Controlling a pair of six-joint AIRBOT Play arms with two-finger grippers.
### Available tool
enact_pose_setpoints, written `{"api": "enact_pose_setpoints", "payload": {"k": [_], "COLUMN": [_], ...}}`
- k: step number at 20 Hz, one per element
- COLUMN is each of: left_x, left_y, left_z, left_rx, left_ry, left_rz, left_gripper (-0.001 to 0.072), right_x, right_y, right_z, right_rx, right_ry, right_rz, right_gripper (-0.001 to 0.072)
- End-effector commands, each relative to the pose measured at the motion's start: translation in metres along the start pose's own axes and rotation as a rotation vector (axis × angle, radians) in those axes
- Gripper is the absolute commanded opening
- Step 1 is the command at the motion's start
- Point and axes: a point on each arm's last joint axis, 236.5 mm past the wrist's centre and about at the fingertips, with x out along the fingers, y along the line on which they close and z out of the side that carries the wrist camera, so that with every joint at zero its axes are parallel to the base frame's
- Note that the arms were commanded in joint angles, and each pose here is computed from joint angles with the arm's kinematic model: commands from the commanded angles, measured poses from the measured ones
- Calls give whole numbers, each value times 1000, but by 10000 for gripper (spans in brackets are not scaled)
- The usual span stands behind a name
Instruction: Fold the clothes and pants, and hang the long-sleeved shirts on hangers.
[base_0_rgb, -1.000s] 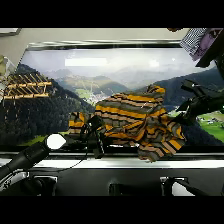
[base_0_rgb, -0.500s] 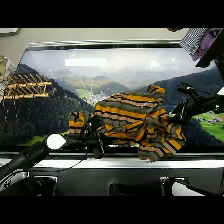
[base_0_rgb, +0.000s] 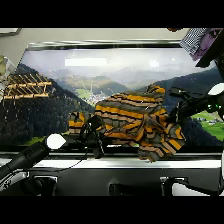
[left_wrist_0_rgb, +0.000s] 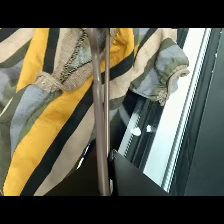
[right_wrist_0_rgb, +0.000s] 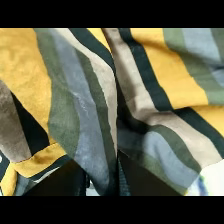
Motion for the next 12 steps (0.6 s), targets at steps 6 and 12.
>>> {"api": "enact_pose_setpoints", "payload": {"k": [6, 12], "left_x": [0, -10], "left_y": [1, 30], "left_z": [2, 4], "left_rx": [-22, -284], "left_ry": [-5, -31], "left_rz": [5, 61], "left_gripper": [188, 560], "right_x": [-11, -33], "right_y": [12, 25], "right_z": [6, 21], "right_rx": [-5, -43], "right_ry": [7, -22], "right_rz": [-6, -59], "right_gripper": [16, 14]}}
